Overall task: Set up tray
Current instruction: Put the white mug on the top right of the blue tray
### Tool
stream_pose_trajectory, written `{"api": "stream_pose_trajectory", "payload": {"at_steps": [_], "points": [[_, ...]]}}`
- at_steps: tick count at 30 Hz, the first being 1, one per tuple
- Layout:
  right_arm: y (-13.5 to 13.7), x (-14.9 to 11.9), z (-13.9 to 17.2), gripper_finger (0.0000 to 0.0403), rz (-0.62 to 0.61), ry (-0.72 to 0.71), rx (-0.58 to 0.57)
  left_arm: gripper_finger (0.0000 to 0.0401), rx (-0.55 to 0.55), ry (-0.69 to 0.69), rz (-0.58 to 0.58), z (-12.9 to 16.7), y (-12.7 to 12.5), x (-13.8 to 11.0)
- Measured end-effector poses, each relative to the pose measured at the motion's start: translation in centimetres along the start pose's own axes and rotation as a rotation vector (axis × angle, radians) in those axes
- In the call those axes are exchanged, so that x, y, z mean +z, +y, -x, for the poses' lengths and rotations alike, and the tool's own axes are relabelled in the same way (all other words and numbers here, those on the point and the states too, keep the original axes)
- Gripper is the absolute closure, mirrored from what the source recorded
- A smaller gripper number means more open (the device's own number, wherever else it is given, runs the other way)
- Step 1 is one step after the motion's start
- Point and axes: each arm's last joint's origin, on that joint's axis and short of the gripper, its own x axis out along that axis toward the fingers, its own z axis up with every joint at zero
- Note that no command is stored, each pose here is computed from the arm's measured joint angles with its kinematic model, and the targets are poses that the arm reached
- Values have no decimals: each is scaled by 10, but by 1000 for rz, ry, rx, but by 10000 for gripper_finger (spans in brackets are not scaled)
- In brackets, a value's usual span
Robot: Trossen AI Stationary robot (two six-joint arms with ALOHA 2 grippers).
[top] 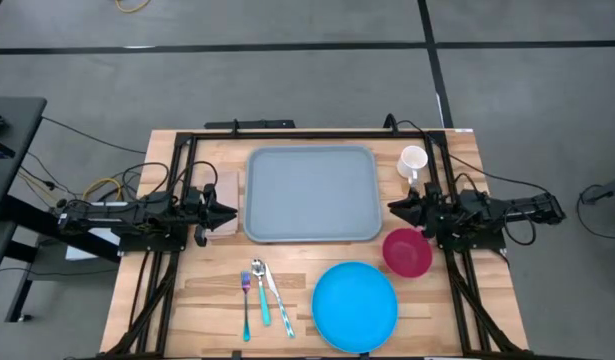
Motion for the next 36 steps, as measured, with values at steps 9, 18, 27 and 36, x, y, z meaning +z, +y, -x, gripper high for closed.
{"api": "stream_pose_trajectory", "payload": {"at_steps": [9, 18, 27, 36], "points": [[2, 16, 1, 278, -276, -256, -60, 339, 2, -1, 0, 0, 0, 0], [40, 63, -24, 278, 100, -180, -385, 339, 5, -2, 0, 0, 0, 0], [28, 101, -98, 278, 285, 173, -1157, 339, 6, -2, 0, 0, 0, 0], [-31, 153, -134, 278, 79, 650, -1573, 339, 6, -3, 0, 0, 0, 0]]}}
